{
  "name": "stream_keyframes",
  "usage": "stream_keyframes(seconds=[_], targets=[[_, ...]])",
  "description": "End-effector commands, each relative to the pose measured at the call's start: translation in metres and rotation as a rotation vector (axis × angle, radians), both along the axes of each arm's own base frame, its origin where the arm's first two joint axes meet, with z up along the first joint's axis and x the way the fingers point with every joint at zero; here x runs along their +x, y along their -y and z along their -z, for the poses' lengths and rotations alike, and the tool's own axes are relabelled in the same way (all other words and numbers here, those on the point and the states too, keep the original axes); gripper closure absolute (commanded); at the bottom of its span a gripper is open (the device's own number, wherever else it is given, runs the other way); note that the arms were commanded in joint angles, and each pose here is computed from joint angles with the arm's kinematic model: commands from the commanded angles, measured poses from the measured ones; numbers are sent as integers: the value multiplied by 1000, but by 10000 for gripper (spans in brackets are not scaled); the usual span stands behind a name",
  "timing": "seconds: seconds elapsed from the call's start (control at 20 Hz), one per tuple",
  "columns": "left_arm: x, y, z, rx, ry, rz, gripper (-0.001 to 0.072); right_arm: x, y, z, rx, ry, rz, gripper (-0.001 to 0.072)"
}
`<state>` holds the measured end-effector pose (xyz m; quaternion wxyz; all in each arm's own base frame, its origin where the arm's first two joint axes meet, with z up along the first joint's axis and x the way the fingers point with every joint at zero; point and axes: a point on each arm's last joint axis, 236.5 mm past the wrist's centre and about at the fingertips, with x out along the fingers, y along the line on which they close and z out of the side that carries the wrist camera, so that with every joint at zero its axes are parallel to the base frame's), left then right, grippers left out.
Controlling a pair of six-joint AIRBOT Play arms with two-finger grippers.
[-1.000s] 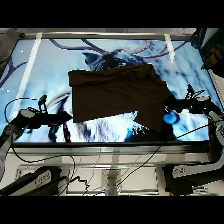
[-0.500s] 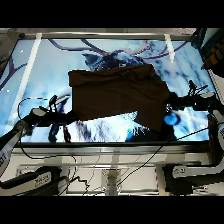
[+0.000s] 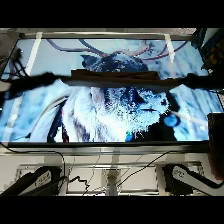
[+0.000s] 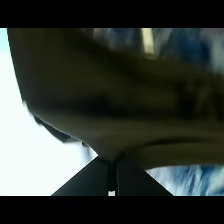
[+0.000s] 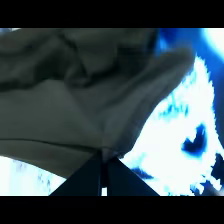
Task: Fold the clothes and pants, and hang the long-sleeved shirts on hangers.
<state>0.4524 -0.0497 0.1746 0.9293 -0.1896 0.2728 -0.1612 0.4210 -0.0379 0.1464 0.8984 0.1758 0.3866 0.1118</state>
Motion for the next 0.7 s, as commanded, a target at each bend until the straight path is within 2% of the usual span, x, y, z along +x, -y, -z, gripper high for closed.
stream_keyframes(seconds=[0.0, 0.25, 0.45, 0.55, 0.65], targets=[[-34, -18, -178, 88, 407, -68, 696, -39, -18, -136, -139, 312, -2, 703], [-165, -27, -343, 182, 913, -249, 696, -160, -70, -319, -273, 815, 57, 702], [-258, -36, -390, 386, 1130, -389, 695, -261, -107, -399, -366, 1114, 95, 703], [-284, -32, -397, 408, 1173, -400, 696, -279, -108, -412, -376, 1158, 128, 703], [-290, -29, -397, 410, 1176, -394, 696, -271, -98, -411, -369, 1138, 160, 703]])
